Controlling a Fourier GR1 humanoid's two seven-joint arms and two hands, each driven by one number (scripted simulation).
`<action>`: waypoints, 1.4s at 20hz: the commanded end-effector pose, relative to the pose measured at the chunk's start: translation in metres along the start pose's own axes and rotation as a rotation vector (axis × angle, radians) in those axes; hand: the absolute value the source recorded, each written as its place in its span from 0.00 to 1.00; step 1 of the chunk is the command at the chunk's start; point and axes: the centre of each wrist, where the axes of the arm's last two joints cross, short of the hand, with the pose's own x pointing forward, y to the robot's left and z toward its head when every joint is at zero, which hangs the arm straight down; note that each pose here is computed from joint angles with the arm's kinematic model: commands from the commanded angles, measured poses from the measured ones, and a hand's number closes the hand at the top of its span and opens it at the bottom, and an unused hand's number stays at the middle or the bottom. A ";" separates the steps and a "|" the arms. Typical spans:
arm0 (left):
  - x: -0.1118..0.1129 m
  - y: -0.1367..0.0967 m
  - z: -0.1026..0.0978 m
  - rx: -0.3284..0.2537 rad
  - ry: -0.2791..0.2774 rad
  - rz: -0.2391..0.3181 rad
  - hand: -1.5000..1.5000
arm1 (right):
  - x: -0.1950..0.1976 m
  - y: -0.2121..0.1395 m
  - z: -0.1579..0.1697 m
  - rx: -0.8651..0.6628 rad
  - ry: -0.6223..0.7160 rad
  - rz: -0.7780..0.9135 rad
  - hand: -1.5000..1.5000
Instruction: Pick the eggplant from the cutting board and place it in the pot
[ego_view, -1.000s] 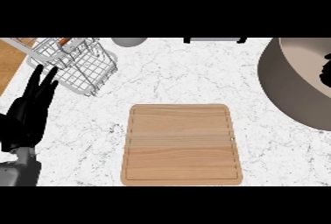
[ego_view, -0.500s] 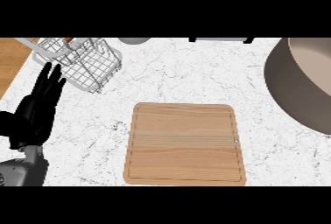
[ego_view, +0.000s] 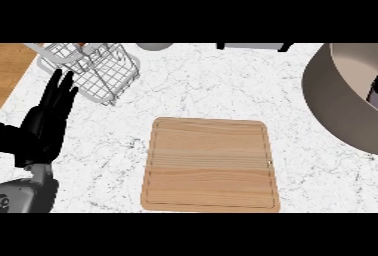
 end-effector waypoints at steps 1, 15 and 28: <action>0.011 0.006 -0.010 0.002 -0.005 0.000 0.50 | -0.017 0.012 0.006 0.098 0.080 -0.111 0.00; 0.012 -0.003 -0.005 0.015 -0.010 0.026 0.50 | -0.037 -0.009 0.000 0.034 -0.017 -0.714 0.00; 0.012 -0.007 -0.008 0.004 0.004 0.011 0.50 | -0.124 -0.082 0.035 0.037 0.029 -0.818 0.00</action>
